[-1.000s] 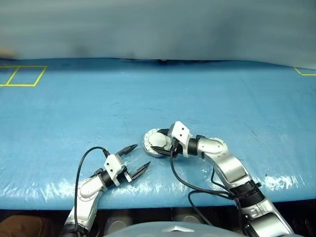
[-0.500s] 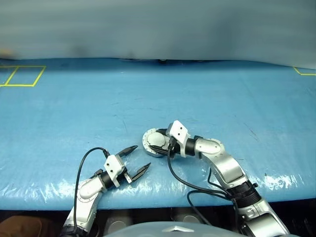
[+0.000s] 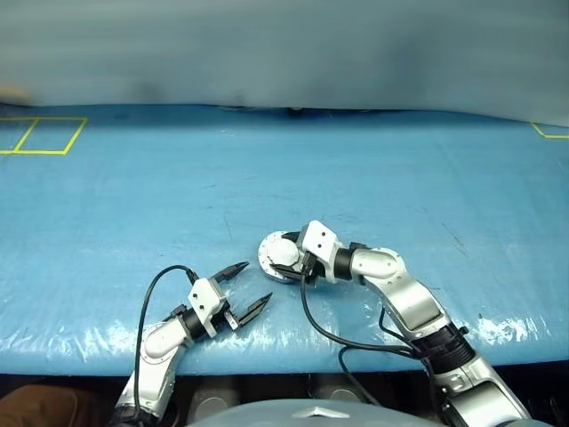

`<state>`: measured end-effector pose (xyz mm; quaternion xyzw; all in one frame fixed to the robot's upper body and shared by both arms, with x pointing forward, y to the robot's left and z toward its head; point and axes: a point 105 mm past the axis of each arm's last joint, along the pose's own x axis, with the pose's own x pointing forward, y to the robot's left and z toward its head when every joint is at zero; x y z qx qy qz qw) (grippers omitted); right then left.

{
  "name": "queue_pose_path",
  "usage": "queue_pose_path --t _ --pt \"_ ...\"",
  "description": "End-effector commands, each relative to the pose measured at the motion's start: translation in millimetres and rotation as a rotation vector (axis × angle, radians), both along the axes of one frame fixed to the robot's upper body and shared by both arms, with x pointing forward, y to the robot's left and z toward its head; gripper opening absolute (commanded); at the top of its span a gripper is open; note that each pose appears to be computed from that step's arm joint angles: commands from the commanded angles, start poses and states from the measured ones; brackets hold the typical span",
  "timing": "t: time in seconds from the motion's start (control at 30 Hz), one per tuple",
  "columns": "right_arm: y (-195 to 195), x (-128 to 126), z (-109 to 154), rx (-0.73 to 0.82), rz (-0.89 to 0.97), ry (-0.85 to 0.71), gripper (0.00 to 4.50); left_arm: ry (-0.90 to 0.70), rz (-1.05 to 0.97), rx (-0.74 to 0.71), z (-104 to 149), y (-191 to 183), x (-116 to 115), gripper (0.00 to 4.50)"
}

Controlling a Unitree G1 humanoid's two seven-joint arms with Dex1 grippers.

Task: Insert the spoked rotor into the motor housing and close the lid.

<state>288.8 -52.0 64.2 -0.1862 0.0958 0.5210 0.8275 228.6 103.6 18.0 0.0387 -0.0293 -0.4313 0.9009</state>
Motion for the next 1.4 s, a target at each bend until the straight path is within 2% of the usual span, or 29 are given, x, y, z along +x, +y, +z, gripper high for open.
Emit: queue_pose_path --t 0.03,0.1,0.2,0.5,0.57,0.77,1.1,1.23,1.4 --pt "-18.4 2.5 -24.1 -0.095 -0.061 0.071 3.56 -0.052 0.067 -0.035 11.5 0.4 10.2 4.2" --pt "-18.4 2.5 -24.3 -0.096 -0.06 0.071 3.56 -0.054 0.091 -0.084 19.0 1.4 16.3 4.2" --pt "-18.9 3.1 -24.3 -0.098 -0.062 0.069 3.53 -0.04 0.038 -0.124 24.4 -4.3 16.8 3.59" --pt "-20.3 3.1 -25.0 -0.098 -0.073 0.066 3.53 -0.047 -0.015 -0.091 24.6 -13.5 22.2 0.54" --pt "-20.3 2.8 -25.0 -0.096 -0.076 0.066 3.53 -0.047 0.0 -0.068 23.2 -14.8 26.3 0.04" --pt "-19.4 2.6 -24.1 -0.087 -0.077 0.064 3.53 0.009 -0.002 0.051 5.4 -22.2 33.0 0.04" --pt "-18.5 2.3 -18.5 -0.025 -0.089 0.105 3.53 0.032 -0.016 0.073 -1.1 -25.2 28.1 0.04" --pt "-10.6 -8.9 1.7 0.108 -0.015 0.136 4.39 0.03 -0.019 0.074 -1.0 -26.0 27.8 0.0" --pt "-15.4 -10.7 48.2 0.431 -0.026 0.221 4.47 0.031 -0.024 0.075 -1.0 -27.0 27.3 0.0"
